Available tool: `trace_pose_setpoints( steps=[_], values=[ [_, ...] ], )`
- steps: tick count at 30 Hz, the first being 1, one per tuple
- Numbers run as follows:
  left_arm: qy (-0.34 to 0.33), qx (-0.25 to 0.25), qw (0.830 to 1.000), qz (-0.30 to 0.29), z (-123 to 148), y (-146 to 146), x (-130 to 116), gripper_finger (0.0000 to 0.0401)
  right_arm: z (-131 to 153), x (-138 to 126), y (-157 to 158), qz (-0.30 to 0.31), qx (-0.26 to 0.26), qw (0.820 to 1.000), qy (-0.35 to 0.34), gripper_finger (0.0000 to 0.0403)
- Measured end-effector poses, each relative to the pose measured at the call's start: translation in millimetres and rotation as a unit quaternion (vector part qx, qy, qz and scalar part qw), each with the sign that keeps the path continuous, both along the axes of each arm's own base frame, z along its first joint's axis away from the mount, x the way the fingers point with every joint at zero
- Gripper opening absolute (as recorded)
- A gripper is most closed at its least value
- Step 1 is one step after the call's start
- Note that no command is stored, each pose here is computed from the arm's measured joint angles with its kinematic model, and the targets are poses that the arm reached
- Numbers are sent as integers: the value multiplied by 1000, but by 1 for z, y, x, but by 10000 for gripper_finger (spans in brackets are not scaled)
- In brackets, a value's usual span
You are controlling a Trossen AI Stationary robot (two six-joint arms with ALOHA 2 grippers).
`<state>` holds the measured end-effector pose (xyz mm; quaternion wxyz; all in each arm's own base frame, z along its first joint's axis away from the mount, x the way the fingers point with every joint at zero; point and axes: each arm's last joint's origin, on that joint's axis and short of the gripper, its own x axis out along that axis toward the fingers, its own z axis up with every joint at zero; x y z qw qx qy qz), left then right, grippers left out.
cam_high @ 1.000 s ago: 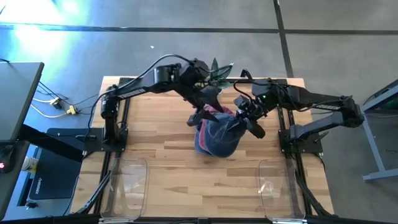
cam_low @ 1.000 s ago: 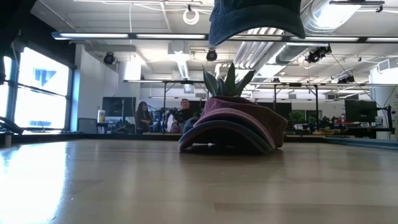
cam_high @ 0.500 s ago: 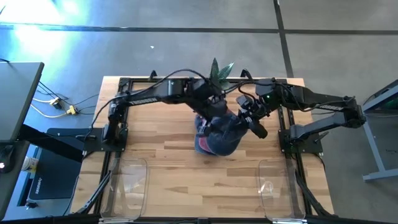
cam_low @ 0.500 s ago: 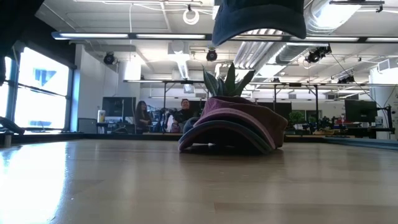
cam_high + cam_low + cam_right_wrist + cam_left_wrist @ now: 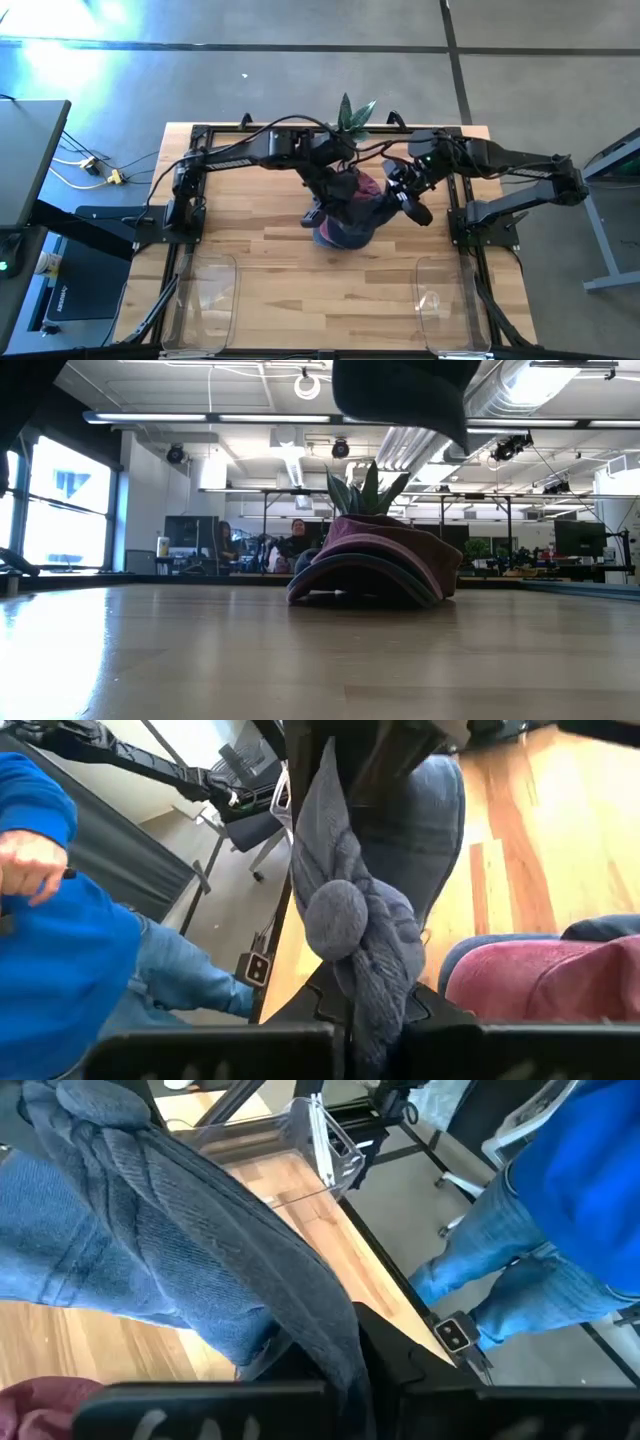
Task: Pick & Place hat
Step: Put the blue cap into the right transparent bin
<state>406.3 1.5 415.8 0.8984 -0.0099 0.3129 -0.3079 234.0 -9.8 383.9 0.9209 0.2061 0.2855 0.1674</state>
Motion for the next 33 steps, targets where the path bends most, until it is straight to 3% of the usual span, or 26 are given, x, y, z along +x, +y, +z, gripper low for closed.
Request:
trace_pose_setpoints(
  steps=[3,8,11,13,17,21,27,30,33],
  values=[
    [1,0,1000,0,0,0,0,10,4,1,0,15,-6,1000,-26,41],
    [-9,-18,1000,-9,7,1,-5,5,15,-13,-9,5,-11,998,-63,145],
    [-7,-29,999,-17,7,1,-5,2,19,-26,-11,15,-53,995,-82,210],
    [-9,-33,999,-21,7,1,-5,2,19,-33,-9,25,-107,990,-87,243],
    [-11,-54,998,-34,9,0,-4,2,13,-37,-7,21,-214,973,-82,267],
    [-10,-57,998,-32,9,0,-4,1,-1,-27,-5,46,-238,968,-71,264],
    [-12,-59,998,-30,10,0,-4,1,-31,-8,-1,70,-203,971,-101,264],
    [-4,-63,998,-25,9,0,-4,1,-39,-2,3,102,-124,977,-141,262],
    [8,-62,998,-18,8,3,-6,1,-47,0,8,142,-34,979,-145,234]
  ],
)
